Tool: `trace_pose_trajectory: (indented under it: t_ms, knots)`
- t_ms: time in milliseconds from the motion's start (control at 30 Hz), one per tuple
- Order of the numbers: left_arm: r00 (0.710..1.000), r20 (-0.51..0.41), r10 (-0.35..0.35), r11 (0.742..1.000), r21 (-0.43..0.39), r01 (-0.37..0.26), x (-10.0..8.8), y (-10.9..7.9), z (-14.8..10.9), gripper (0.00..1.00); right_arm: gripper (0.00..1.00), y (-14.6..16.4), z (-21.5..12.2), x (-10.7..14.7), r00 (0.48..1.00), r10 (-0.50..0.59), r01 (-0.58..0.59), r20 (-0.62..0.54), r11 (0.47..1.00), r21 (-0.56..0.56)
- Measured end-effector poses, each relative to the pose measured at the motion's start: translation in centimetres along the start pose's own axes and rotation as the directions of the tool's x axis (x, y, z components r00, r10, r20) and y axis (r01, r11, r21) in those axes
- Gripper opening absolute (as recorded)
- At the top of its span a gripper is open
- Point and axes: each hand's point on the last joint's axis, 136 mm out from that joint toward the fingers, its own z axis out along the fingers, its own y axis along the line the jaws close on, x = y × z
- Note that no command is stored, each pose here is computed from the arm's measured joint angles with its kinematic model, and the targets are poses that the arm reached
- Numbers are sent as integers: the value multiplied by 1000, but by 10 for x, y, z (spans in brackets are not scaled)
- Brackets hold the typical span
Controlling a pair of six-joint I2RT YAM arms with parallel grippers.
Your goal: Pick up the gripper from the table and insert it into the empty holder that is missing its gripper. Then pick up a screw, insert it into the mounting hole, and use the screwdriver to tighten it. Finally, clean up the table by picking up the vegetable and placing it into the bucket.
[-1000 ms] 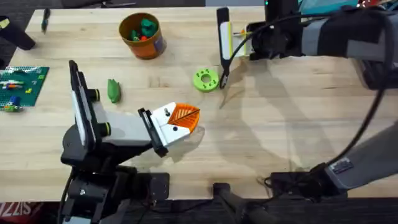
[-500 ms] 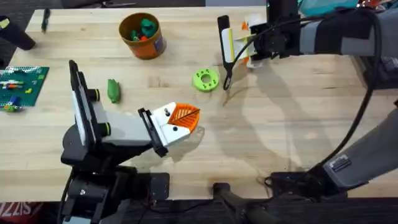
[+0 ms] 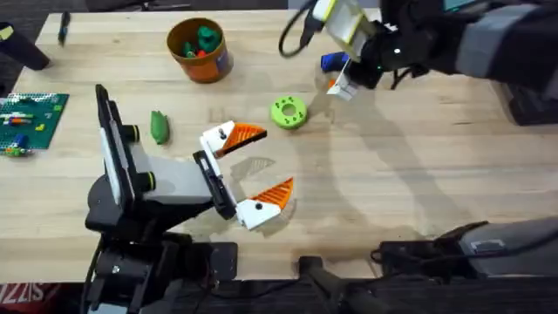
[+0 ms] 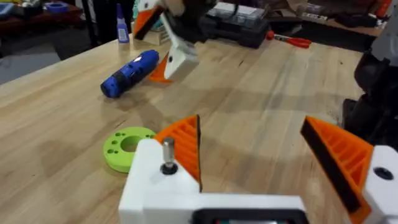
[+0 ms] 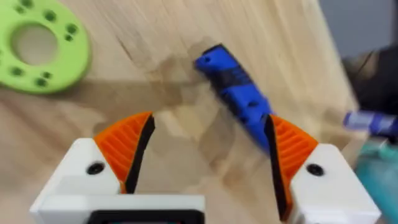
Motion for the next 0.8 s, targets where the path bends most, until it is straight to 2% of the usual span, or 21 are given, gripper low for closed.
trace_pose_trajectory:
  t_ms: [100, 233, 267, 300, 367, 433, 500, 600, 667, 733, 800]
  knots:
    - [1000, 1, -12, 1000, -17, 12, 0, 3, 0, 985, 993, 5, -22, 5, 985, 171, -171, -23, 985, -11]
    - [995, 15, -100, 991, -92, 101, -2, 16, -1, 985, 993, 2, -50, 8, 926, 376, -376, -21, 926, 3]
    - [979, 2, -206, 967, -155, 204, 0, 24, -4, 985, 993, -3, -73, 15, 857, 516, -515, -14, 857, 23]
    - [962, -19, -274, 945, -193, 265, 4, 26, -7, 985, 993, -6, -81, 18, 827, 562, -562, -7, 827, 32]
    - [917, -54, -395, 886, -285, 365, 14, 31, -15, 985, 994, -13, -96, 25, 768, 640, -639, 11, 767, 51]
    - [880, -66, -471, 828, -376, 415, 16, 35, -25, 985, 994, -20, -108, 31, 718, 695, -695, 31, 716, 67]
    - [862, -52, -504, 774, -469, 424, 1, 42, -38, 985, 994, -27, -117, 37, 678, 733, -734, 48, 674, 82]
    - [863, -16, -505, 704, -586, 401, -39, 56, -55, 986, 994, -34, -123, 45, 636, 769, -771, 61, 630, 100]
    - [861, -4, -508, 647, -661, 379, -63, 68, -65, 986, 994, -35, -123, 49, 617, 785, -785, 57, 610, 107]
    - [840, -17, -543, 577, -734, 358, -76, 82, -73, 986, 994, -35, -123, 52, 601, 797, -797, 52, 594, 109]
    - [797, -51, -602, 504, -799, 329, -78, 95, -78, 986, 992, -34, -123, 53, 589, 807, -806, 49, 582, 109]
